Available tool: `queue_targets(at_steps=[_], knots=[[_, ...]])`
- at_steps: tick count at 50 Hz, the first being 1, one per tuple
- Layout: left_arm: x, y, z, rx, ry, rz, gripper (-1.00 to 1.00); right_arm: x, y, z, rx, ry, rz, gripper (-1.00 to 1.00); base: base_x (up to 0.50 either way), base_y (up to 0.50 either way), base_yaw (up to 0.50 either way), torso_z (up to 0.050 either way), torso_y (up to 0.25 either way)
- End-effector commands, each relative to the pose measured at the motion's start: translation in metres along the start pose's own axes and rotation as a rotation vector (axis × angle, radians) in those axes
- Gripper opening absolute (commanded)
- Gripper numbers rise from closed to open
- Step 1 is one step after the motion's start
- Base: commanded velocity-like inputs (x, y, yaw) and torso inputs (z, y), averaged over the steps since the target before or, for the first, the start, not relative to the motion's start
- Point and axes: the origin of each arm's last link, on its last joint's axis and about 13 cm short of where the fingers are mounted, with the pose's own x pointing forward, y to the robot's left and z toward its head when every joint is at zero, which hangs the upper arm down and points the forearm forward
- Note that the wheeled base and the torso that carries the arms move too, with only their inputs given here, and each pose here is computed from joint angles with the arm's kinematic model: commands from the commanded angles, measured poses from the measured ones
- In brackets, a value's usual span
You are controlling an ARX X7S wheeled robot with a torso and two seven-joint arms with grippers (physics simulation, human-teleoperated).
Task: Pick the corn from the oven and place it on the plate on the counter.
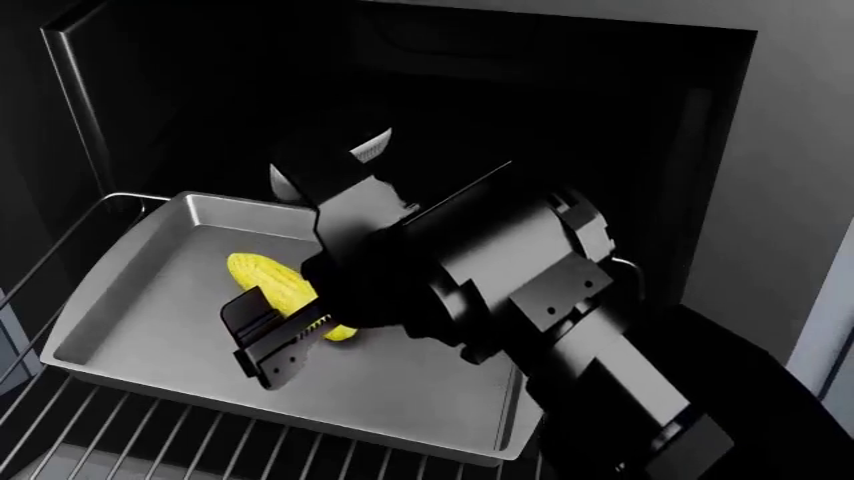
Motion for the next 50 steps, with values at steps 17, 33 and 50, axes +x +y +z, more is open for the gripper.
queue_targets(at_steps=[17, 33, 50], knots=[[-0.002, 0.002, -0.006, -0.006, 0.007, 0.001, 1.00, 0.000, -0.008, 0.004, 0.025, 0.067, 0.032, 1.00, 0.00, 0.00, 0.00, 0.000, 0.000], [-0.002, 0.003, -0.006, -0.013, 0.005, 0.000, 1.00, -0.002, -0.013, 0.010, 0.032, 0.057, 0.007, 1.00, 0.00, 0.00, 0.00, 0.000, 0.000], [-0.002, 0.003, -0.006, -0.007, 0.006, 0.001, 1.00, -0.002, -0.011, 0.007, 0.040, 0.072, 0.016, 1.00, 0.00, 0.00, 0.00, 0.000, 0.000]])
